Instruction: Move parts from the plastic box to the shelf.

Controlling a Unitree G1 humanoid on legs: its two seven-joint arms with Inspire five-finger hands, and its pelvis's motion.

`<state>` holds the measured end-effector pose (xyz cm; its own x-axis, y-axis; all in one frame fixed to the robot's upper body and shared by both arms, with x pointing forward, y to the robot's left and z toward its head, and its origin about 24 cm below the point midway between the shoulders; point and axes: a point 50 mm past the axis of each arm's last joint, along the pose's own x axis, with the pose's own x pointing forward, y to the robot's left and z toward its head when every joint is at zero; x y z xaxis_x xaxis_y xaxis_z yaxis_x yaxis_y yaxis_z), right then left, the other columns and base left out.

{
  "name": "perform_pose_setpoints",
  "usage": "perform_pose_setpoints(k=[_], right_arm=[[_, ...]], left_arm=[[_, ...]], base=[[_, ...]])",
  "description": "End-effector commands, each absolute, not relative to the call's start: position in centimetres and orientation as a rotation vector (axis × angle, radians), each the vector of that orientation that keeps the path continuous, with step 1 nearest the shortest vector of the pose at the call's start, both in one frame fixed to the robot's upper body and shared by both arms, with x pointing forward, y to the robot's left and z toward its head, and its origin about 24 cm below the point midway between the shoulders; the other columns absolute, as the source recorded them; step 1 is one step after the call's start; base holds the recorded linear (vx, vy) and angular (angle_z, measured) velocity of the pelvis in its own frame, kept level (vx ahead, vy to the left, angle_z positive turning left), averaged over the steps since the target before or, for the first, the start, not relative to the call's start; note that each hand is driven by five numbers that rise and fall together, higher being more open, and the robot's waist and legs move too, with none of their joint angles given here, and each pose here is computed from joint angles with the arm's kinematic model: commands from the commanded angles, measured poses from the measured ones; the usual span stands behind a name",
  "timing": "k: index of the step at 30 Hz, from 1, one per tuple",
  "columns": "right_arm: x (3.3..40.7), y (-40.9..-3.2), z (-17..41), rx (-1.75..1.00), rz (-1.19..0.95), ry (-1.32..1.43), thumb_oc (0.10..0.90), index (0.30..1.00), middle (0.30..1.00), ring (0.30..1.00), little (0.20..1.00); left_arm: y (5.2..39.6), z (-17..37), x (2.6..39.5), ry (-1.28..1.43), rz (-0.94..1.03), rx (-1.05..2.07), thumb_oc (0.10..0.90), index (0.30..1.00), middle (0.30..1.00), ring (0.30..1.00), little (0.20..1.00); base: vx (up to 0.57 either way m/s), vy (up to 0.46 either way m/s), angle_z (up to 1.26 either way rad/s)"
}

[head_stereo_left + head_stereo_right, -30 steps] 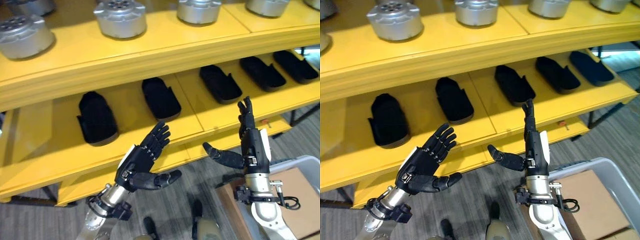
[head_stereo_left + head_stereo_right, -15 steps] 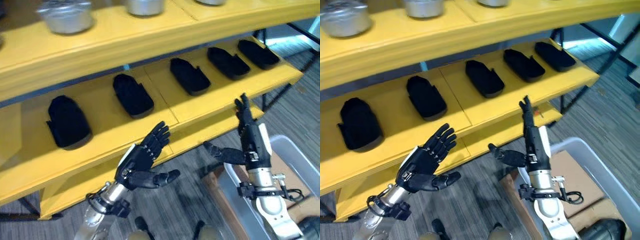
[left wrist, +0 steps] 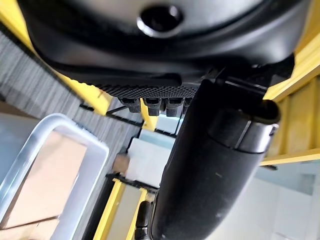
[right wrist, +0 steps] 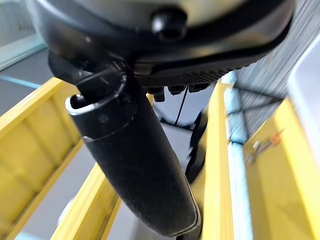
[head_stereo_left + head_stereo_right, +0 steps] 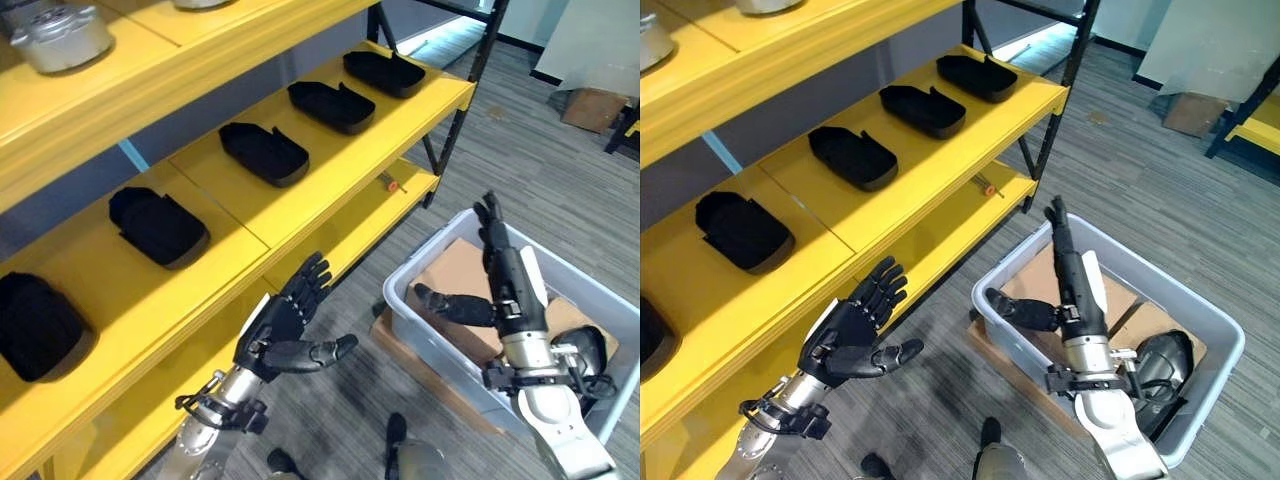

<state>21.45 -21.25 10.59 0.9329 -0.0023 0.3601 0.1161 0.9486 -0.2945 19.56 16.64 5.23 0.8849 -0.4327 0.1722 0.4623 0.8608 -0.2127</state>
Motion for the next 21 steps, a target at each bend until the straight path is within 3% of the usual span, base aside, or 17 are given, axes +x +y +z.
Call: perform_pose_setpoints(k=[1, 8, 12, 21], right_arm=[[21.3, -20.8, 15.2, -0.313, -0.039, -0.624, 0.900, 1.000, 1.000, 1.000, 1.000], [21.6, -21.8, 14.5, -0.309, -0.012, -0.568, 0.900, 1.000, 1.000, 1.000, 1.000], [21.9, -21.5, 14.0, -0.329, 0.031, -0.541, 0.900, 1.000, 1.000, 1.000, 1.000], [21.6, -21.2, 11.1, -0.213, 0.060, -0.354, 0.900, 1.000, 1.000, 1.000, 1.000]], left_arm=[[16.9, 10.1, 20.6, -0.355, -0.478, -0.241, 0.900, 1.000, 1.000, 1.000, 1.000], [17.5, 9.5, 21.1, -0.313, -0.357, -0.138, 0.900, 1.000, 1.000, 1.000, 1.000], [18.3, 9.2, 20.2, -0.303, -0.286, -0.114, 0.900, 1.000, 1.000, 1.000, 1.000], [18.6, 9.0, 20.2, -0.297, -0.352, -0.086, 0.900, 1.000, 1.000, 1.000, 1.000]], base=[[-0.05, -0.292, -0.32], [0.00, -0.173, -0.44], [0.09, -0.076, -1.19], [0.10, -0.006, -0.96]])
